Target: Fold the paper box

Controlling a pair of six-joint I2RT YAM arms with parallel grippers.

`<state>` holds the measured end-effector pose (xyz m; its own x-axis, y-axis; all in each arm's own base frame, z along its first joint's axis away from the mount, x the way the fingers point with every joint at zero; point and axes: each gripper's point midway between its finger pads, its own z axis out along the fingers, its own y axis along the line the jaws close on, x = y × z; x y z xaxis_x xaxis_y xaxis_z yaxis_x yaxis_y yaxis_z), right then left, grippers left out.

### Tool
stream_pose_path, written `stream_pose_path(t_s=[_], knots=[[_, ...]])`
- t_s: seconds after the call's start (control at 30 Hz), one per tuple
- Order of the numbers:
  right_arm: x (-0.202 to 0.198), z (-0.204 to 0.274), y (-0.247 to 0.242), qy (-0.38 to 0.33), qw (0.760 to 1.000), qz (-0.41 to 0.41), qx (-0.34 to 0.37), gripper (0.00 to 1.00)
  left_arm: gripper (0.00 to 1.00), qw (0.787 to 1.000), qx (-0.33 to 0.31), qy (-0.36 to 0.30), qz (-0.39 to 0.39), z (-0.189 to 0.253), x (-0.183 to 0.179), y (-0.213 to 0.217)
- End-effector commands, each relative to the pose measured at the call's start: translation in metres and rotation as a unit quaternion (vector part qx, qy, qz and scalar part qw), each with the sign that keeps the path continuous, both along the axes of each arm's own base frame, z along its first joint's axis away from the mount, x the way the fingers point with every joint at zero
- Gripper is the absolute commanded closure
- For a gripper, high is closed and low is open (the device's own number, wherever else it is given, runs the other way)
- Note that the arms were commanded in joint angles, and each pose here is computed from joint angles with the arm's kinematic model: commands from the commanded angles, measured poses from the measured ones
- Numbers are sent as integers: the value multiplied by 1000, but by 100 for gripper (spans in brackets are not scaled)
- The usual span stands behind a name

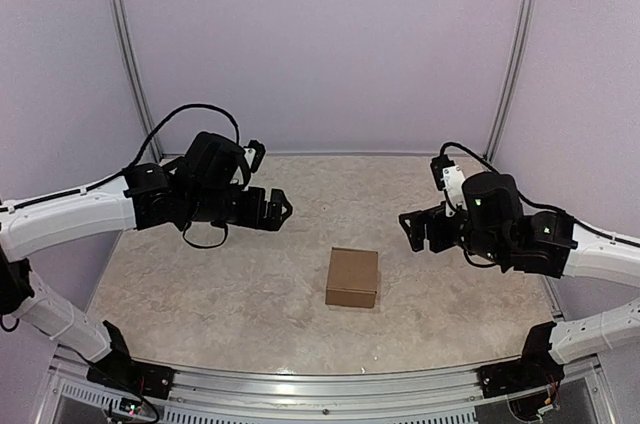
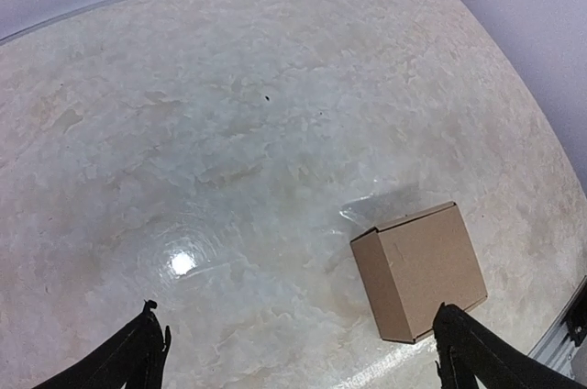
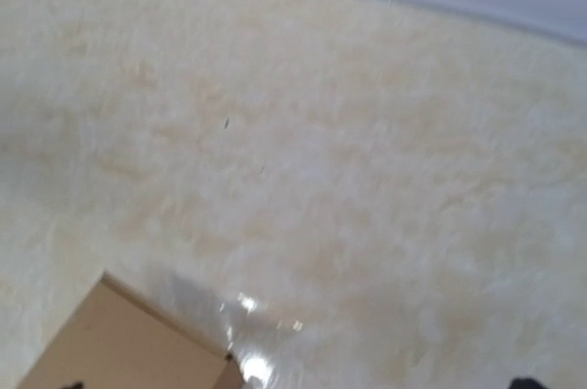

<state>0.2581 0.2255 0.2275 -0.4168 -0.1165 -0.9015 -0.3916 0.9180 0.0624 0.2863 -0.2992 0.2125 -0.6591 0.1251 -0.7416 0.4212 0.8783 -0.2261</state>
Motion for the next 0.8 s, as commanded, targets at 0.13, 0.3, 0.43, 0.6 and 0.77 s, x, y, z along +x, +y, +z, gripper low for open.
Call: stream_pose_path(t_s=[0.13,0.3,0.43,0.6,0.77], knots=[[8,59,-26,-40,997,-60,-10,0,1,995,29,-37,87,57,23,79],[14,90,-44,-55,992,-114,-16,0,1,991,25,-55,123,88,33,116],[13,114,-43,-59,992,-113,2,0,1,987,11,-67,146,110,40,148],[19,135,-53,-70,986,-150,-22,0,1,979,0,-70,190,129,48,182],[30,142,-67,-85,970,-194,-120,0,1,964,26,-114,240,155,47,213]])
